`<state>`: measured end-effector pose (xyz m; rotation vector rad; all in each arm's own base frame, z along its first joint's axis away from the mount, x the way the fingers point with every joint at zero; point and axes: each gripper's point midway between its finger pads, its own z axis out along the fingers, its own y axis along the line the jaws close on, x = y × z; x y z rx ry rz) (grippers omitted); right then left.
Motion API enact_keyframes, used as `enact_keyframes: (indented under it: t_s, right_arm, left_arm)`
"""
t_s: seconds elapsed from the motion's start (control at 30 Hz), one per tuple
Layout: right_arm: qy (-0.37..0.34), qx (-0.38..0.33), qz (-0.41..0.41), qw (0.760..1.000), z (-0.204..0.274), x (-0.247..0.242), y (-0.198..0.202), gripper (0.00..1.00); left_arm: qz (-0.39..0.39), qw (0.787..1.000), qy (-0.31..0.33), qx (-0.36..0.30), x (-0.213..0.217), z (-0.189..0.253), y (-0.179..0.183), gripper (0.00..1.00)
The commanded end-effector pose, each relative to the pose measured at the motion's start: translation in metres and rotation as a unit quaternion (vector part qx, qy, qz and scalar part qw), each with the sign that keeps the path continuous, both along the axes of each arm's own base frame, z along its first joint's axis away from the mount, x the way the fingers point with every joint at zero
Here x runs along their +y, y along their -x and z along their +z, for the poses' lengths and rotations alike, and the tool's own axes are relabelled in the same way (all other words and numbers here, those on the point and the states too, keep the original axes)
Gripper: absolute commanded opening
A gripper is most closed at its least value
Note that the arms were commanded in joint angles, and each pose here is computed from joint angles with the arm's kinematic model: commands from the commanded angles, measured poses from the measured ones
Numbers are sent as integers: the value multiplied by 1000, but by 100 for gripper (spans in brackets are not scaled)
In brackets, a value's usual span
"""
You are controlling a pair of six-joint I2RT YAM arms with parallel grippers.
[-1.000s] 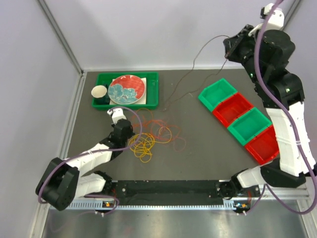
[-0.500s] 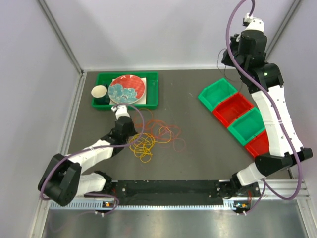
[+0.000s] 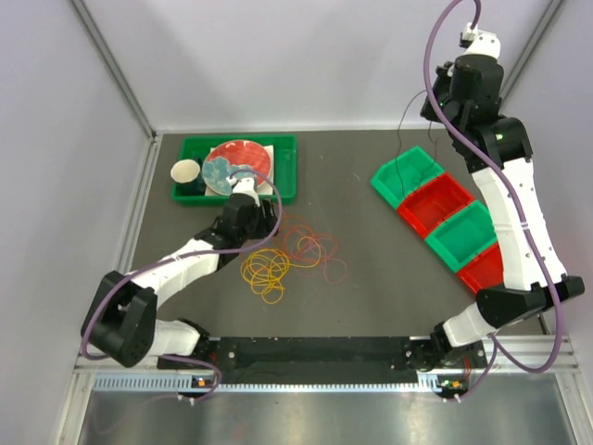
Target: Untangle the cables
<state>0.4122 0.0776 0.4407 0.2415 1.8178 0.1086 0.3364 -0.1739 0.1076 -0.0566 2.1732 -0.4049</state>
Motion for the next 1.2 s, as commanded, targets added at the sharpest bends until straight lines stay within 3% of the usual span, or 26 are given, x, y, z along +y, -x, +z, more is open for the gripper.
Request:
enact_keyframes:
  t_s: [0.0, 0.9, 1.17]
  right_arm:
    - [3, -45, -18, 999, 29, -12, -2, 0]
    - [-22, -61, -95, 993, 32, -95, 13, 0]
    - [-21, -35, -97, 994, -14, -103, -10, 0]
  left_arm:
    - [-22, 999, 18, -44, -9, 40, -5, 68]
    - [-18, 998, 24, -58, -7, 56, -5, 68]
    - [-19, 998, 27, -51, -8, 52, -4, 68]
